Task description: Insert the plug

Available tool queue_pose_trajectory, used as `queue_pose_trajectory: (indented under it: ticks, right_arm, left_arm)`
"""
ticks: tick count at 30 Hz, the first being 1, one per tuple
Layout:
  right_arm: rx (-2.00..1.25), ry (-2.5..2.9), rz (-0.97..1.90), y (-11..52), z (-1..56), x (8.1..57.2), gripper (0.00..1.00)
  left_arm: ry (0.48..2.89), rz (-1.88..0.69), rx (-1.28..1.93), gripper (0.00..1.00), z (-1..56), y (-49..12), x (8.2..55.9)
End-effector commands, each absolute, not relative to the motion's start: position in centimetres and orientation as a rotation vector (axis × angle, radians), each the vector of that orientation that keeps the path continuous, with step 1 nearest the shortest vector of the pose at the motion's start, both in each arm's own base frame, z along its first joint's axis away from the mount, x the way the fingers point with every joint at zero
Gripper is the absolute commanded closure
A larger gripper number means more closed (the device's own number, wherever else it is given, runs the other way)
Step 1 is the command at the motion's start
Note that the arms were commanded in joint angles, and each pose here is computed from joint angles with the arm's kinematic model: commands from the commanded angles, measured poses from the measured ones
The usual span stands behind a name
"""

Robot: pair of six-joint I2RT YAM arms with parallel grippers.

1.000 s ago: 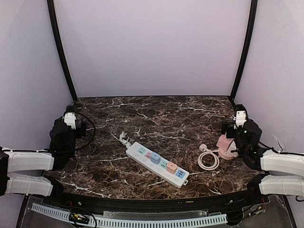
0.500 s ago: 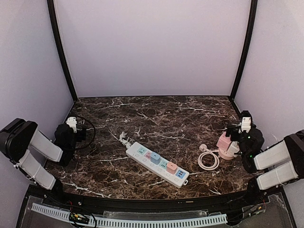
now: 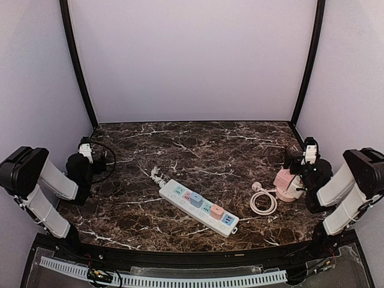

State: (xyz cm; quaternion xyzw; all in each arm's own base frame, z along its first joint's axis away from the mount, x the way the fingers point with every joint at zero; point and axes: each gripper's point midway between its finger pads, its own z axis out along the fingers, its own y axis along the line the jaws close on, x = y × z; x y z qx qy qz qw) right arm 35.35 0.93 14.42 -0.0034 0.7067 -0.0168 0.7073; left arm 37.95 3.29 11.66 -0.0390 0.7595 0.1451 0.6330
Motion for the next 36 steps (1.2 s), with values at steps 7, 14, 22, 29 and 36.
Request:
queue_pose_trajectory:
  ticks: [7,14,22,29,36]
  right_arm:
    - [-0.012,1.599,-0.009,1.28,14.75,37.62,0.01]
    - [-0.012,1.599,-0.012,1.23,14.72,37.59,0.01]
    - [-0.012,1.598,-0.011,1.26,14.74,37.56,0.01]
    - [-0.037,1.591,0.001,1.67,14.87,37.48,0.01]
    - [-0.057,1.599,0.018,2.07,14.71,37.57,0.01]
  left_arm:
    - [1.756,0.357,-0.155,0.01,11.54,4.26,38.34]
    - [1.758,0.358,-0.160,0.01,11.51,4.32,38.33]
    - [1.758,0.358,-0.161,0.01,11.50,4.33,38.33]
    - [1.758,0.358,-0.161,0.01,11.49,4.31,38.32]
    - [1.758,0.358,-0.160,0.01,11.48,4.31,38.31]
